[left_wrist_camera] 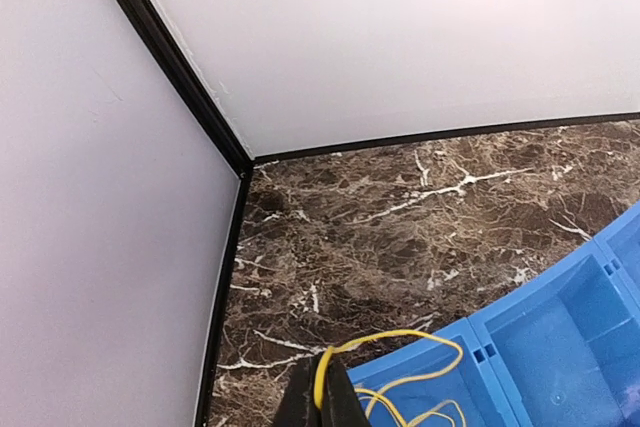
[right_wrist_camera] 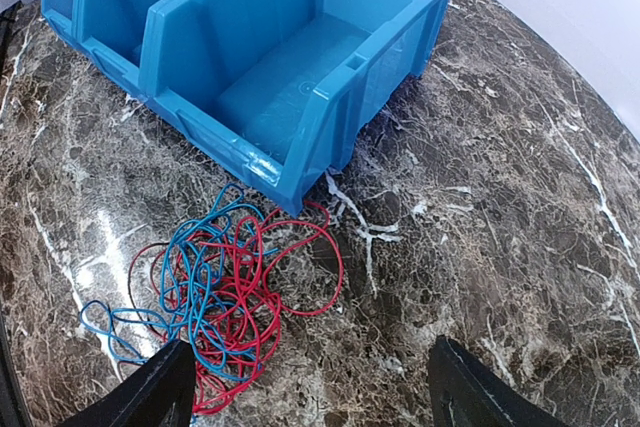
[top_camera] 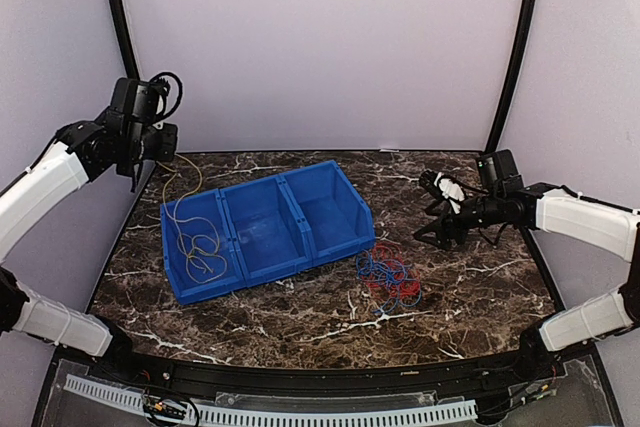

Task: Untangle the cables

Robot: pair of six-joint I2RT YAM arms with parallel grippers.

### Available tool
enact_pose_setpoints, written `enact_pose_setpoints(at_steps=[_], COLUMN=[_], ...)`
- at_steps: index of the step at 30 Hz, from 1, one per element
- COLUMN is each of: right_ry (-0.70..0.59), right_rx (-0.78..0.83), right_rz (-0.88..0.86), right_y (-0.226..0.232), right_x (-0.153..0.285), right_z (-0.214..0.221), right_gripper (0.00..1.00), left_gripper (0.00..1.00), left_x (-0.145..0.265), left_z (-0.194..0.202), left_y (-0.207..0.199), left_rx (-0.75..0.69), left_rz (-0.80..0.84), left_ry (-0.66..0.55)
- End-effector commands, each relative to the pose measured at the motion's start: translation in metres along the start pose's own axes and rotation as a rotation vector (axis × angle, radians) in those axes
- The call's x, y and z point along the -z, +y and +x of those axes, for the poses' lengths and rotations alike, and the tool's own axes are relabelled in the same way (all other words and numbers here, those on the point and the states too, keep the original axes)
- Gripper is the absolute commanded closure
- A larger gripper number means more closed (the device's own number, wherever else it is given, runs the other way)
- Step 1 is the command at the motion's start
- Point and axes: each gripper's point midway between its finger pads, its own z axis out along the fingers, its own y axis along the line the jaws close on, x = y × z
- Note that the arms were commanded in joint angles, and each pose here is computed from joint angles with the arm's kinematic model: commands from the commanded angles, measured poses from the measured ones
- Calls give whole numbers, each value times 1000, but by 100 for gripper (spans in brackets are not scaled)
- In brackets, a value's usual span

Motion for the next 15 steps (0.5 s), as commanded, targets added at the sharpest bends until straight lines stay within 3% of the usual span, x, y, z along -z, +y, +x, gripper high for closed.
enact_pose_setpoints(at_steps=[1, 15], right_ry=[0, 27], right_rx=[9, -9], right_rz=[0, -42], right_y=[-1, 2], right_x=[0, -9], right_z=[1, 8], right_gripper=[18, 18], left_gripper=[100, 100], left_x=[-8, 12], left_z=[34, 121], left_y=[-24, -85], left_rx=[16, 137], left_rz=[108, 480], left_ry=[73, 248])
